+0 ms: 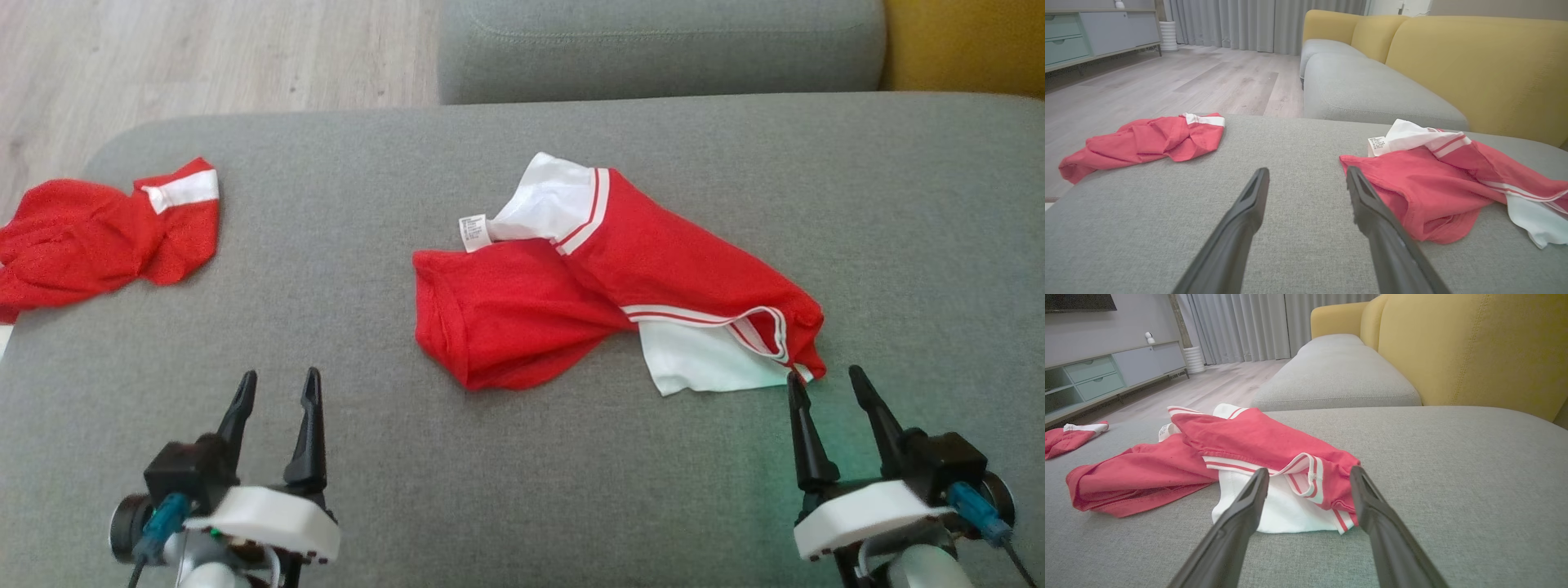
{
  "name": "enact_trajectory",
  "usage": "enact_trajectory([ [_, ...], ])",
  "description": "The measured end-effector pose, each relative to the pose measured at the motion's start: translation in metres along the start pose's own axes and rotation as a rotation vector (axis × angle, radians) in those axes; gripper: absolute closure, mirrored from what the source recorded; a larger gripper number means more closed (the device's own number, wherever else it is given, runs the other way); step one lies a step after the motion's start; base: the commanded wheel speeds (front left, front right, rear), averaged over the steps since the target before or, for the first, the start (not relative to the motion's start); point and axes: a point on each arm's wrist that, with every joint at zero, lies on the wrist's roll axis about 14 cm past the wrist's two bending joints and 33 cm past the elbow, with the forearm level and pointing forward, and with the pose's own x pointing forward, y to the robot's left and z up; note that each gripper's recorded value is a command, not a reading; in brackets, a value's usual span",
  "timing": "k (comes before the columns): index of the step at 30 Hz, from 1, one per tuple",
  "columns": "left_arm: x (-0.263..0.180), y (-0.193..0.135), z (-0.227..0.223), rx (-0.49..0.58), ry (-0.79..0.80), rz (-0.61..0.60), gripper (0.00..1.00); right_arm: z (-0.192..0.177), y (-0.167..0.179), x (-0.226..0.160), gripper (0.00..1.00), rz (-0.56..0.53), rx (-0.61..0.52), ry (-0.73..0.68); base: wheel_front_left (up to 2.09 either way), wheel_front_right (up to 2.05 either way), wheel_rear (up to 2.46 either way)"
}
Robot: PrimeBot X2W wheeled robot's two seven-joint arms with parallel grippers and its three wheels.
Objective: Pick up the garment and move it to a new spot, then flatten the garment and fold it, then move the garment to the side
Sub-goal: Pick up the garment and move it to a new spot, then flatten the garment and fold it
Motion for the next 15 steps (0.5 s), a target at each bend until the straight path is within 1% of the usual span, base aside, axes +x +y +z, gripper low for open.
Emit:
enact_trajectory([
  [15,-0.0072,0.0035,-0.0083,-0.002,0.016,-0.002,0.0,0.0004,0.0021,-0.0026,0.0,-0.001,0.007,-0.008,0.0,0.0,0.0],
])
